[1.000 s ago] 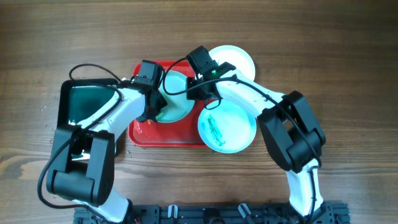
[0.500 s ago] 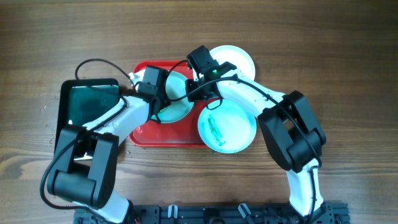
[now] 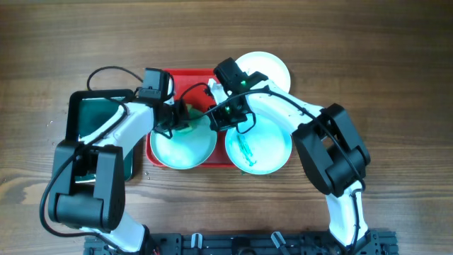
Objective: Clean dirty plates on tray and stack at the side
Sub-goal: 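Scrub the plate again with the sponge in the left gripper, then lift the cleaned plate off the tray with the right gripper, then place the plate on the table right of the tray, release, then move the right gripper back and grip the next plate's rim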
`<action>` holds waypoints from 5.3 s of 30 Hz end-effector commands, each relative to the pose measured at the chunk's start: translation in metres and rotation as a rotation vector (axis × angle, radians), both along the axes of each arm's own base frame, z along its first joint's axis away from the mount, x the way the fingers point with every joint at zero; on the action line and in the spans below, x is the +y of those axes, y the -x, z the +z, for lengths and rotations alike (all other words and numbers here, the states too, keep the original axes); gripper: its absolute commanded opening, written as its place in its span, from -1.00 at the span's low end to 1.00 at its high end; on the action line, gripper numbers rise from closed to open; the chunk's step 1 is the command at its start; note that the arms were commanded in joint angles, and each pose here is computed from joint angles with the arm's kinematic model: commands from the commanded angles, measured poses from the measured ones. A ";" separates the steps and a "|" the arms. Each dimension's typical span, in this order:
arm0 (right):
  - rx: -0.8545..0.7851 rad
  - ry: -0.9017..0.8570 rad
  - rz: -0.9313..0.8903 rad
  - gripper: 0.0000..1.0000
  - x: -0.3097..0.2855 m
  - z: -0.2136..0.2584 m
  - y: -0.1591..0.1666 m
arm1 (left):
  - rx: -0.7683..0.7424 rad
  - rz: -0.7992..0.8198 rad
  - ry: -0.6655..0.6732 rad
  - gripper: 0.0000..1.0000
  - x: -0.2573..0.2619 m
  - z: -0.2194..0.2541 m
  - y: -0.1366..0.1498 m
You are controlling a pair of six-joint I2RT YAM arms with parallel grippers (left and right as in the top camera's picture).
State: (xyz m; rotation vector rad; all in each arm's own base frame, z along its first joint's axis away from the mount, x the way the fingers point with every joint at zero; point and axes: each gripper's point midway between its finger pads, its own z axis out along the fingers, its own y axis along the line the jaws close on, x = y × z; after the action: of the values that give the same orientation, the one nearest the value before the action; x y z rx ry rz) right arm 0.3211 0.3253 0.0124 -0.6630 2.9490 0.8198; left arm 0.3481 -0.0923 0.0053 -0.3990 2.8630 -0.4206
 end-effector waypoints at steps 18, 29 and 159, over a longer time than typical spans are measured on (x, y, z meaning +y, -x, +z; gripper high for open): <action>-0.106 0.119 -0.240 -0.01 -0.010 -0.015 -0.039 | -0.070 0.086 -0.019 -0.92 0.026 0.066 -0.042; 0.084 0.168 -0.407 -0.70 -0.012 -0.057 -0.020 | -0.186 0.251 -0.009 -0.92 0.081 0.138 -0.049; -0.131 0.199 -0.294 -0.91 -0.133 0.042 0.059 | -0.147 0.385 -0.019 -0.92 0.091 0.134 -0.045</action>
State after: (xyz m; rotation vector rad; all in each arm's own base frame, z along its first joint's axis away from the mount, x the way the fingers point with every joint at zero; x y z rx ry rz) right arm 0.2404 0.1755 0.0355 -0.2754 3.0056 0.4735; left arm 0.3904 -0.0051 0.1318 -0.8341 2.5943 -0.3365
